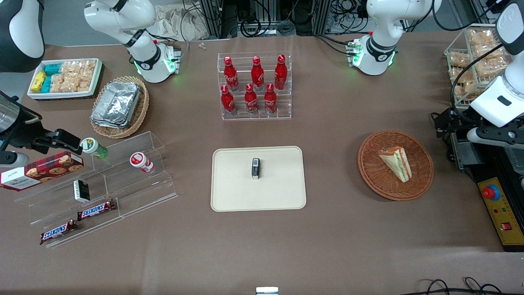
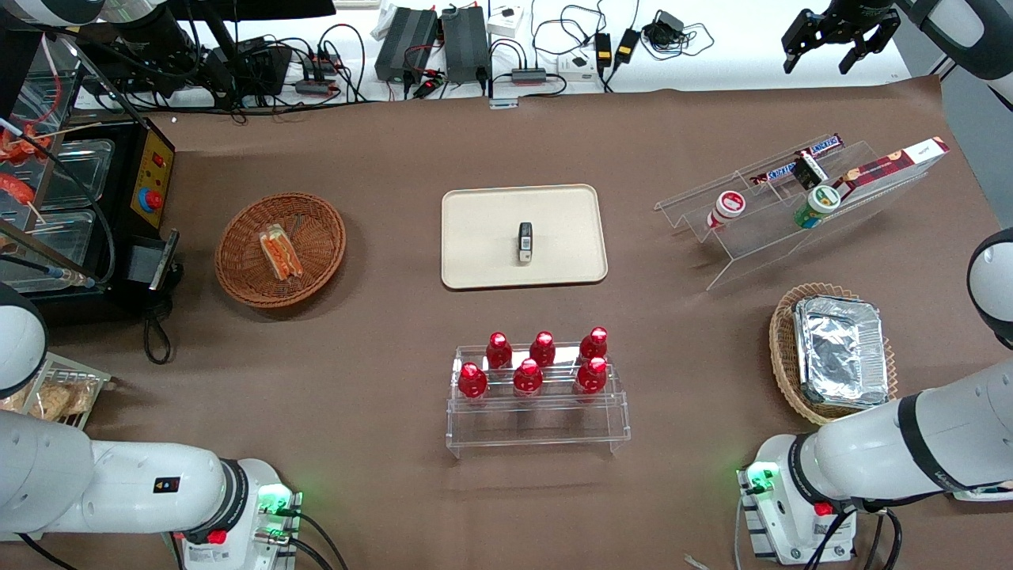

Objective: Place sandwich from basket to tray
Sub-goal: 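Move the left gripper over the wrapped sandwich in the wicker basket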

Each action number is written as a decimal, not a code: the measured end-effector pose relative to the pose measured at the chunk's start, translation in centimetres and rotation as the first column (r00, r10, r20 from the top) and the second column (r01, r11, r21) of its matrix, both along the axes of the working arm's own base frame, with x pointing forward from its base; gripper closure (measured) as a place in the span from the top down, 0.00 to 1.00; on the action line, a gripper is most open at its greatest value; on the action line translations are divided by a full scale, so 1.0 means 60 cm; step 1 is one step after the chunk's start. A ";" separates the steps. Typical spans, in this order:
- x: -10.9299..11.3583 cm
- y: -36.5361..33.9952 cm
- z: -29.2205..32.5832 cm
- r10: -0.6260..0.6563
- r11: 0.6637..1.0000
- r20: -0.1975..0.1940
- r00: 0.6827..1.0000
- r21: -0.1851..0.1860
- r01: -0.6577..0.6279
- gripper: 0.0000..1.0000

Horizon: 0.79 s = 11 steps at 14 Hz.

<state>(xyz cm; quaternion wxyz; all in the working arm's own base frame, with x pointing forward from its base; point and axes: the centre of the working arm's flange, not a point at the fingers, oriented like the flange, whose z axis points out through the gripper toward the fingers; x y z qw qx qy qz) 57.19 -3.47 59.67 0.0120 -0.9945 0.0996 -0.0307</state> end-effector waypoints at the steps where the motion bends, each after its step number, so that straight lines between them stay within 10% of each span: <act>1: 0.001 0.000 -0.001 0.000 1.000 -0.001 1.000 0.000 0.000 1.00; 11: 0.003 -0.008 -0.124 0.215 0.976 -0.078 0.973 0.000 -0.216 1.00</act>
